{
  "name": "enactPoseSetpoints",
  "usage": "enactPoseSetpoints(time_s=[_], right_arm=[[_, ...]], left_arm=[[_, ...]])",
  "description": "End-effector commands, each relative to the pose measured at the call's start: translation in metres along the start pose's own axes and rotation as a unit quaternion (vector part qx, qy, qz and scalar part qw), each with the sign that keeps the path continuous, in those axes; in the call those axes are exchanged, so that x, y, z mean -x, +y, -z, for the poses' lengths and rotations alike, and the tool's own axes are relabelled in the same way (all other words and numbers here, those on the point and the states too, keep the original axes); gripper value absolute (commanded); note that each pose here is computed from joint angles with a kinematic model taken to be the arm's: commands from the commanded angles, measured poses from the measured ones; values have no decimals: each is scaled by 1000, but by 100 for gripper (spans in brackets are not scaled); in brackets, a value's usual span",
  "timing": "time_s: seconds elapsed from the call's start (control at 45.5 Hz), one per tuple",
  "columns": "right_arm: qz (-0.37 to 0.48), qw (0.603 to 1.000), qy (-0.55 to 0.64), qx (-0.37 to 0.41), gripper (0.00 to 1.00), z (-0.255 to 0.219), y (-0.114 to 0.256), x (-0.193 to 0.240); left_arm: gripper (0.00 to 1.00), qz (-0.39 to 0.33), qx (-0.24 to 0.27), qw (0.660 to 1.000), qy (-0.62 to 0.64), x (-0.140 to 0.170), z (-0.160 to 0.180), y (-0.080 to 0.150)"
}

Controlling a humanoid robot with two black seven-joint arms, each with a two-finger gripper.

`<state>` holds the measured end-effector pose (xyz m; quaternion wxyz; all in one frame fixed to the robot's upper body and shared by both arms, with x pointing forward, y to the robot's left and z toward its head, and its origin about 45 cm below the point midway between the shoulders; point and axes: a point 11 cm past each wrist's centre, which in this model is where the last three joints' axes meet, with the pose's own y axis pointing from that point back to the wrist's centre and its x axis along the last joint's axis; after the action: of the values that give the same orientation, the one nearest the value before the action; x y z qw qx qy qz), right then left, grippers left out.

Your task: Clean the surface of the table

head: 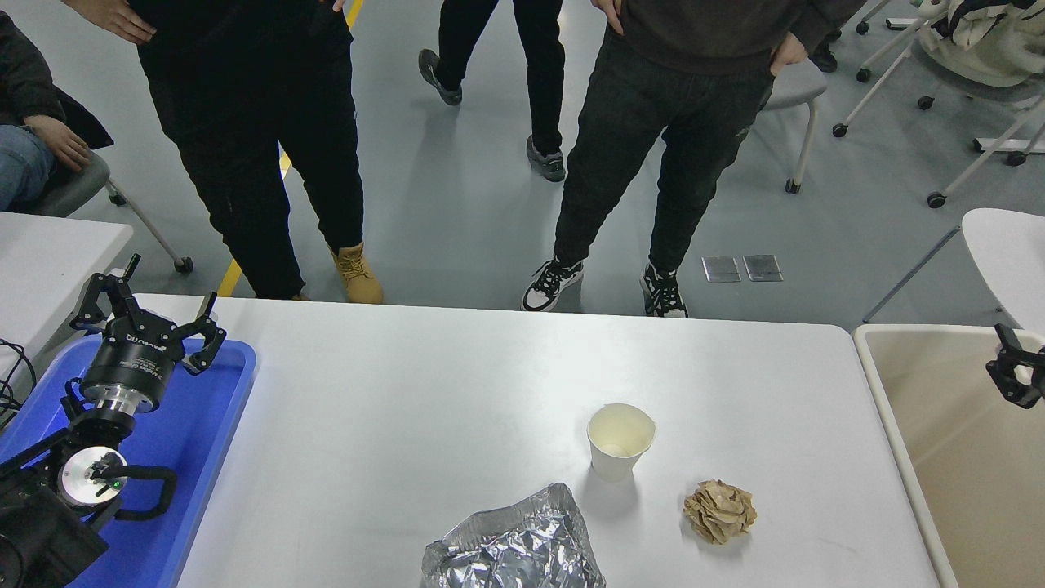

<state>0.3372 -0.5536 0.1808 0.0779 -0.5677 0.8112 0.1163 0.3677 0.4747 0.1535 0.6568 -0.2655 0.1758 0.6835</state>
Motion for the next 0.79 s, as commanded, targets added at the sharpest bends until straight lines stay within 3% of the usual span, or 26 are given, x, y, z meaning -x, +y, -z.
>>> enactPoseSetpoints(time_s=[0.0, 0.769], right_arm=[[-3, 1000, -1, 0, 98, -1, 0, -1], [1, 1000, -13, 2, 98, -8, -2, 8]], left_arm=[[100, 0, 0, 1000, 0, 0, 0, 0], [100, 0, 0, 1000, 0, 0, 0, 0]])
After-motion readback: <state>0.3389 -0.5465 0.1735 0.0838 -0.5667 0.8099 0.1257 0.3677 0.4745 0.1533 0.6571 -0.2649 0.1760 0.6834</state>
